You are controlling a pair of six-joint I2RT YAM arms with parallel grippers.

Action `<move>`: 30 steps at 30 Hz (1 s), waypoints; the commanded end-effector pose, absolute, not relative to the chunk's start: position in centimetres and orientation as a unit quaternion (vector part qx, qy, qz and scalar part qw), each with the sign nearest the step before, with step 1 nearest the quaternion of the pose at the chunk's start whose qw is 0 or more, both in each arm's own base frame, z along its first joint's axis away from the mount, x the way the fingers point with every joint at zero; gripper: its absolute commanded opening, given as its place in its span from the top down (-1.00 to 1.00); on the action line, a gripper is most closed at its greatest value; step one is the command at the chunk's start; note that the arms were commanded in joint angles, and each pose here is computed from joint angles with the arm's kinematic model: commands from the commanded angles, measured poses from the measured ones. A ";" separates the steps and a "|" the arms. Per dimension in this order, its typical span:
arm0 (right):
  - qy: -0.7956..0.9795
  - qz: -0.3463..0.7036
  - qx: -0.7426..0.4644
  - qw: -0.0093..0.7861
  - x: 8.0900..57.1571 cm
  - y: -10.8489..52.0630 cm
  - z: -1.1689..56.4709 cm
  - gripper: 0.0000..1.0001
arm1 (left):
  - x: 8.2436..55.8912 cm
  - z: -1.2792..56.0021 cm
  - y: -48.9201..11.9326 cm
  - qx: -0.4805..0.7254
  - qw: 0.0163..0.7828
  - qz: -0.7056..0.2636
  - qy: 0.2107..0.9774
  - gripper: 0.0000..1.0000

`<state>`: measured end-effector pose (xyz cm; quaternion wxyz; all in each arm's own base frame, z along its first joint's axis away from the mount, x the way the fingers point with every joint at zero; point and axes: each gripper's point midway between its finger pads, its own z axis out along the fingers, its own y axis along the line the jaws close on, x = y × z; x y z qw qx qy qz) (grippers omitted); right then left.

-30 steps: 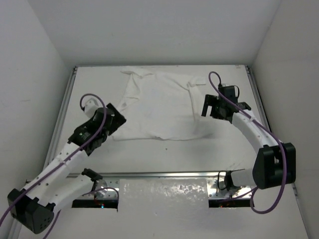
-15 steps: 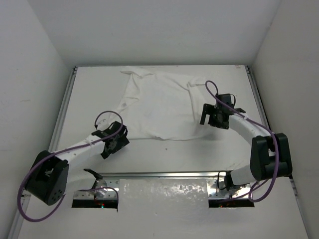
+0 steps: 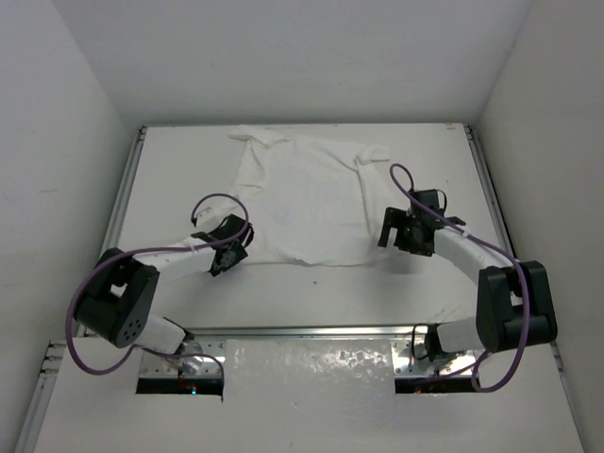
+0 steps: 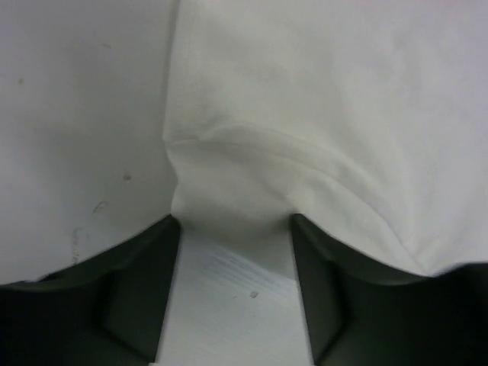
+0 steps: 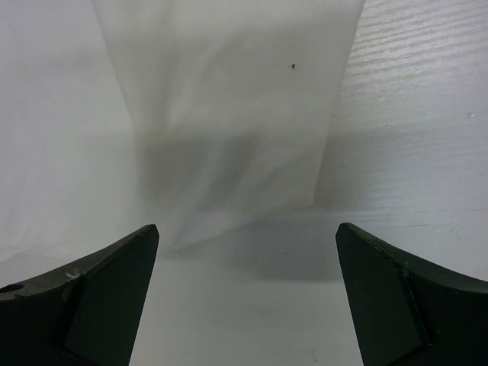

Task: Fold and stack the t-shirts
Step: Flatten out the tshirt

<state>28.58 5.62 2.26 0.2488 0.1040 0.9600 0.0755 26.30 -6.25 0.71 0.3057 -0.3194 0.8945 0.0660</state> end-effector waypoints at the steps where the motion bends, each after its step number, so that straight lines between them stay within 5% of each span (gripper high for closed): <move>1: 0.948 0.088 0.104 0.286 29.8 5.9 4.1 -0.93 | 27.5 0.8 -6.8 -0.311 0.316 0.059 0.894 0.02; 5: 0.948 0.088 0.102 0.289 29.6 5.8 4.6 -0.93 | 26.4 2.1 -6.6 -0.314 0.327 0.039 0.890 0.80; 8: 0.948 0.090 0.103 0.287 29.5 5.9 4.4 -0.94 | 25.9 4.1 -6.1 -0.313 0.341 0.035 0.886 1.00; 15: 0.954 0.096 0.121 0.259 29.6 6.3 2.3 -0.68 | 28.4 13.4 -7.9 -0.284 0.411 -0.046 0.865 1.00; 19: 0.958 0.107 0.123 0.238 29.9 7.0 0.7 0.22 | 28.8 14.2 -8.8 -0.270 0.410 -0.067 0.869 1.00; 22: 0.956 0.117 0.119 0.240 30.3 7.4 0.3 0.26 | 29.0 14.5 -9.8 -0.255 0.411 -0.089 0.871 1.00; 25: 0.960 0.104 0.116 0.234 30.9 7.0 0.7 0.92 | 29.5 15.5 -10.2 -0.246 0.416 -0.103 0.869 1.00; 30: 0.941 0.119 0.115 0.297 30.9 7.0 6.2 1.00 | 31.0 21.4 -9.9 -0.248 0.454 -0.124 0.847 1.00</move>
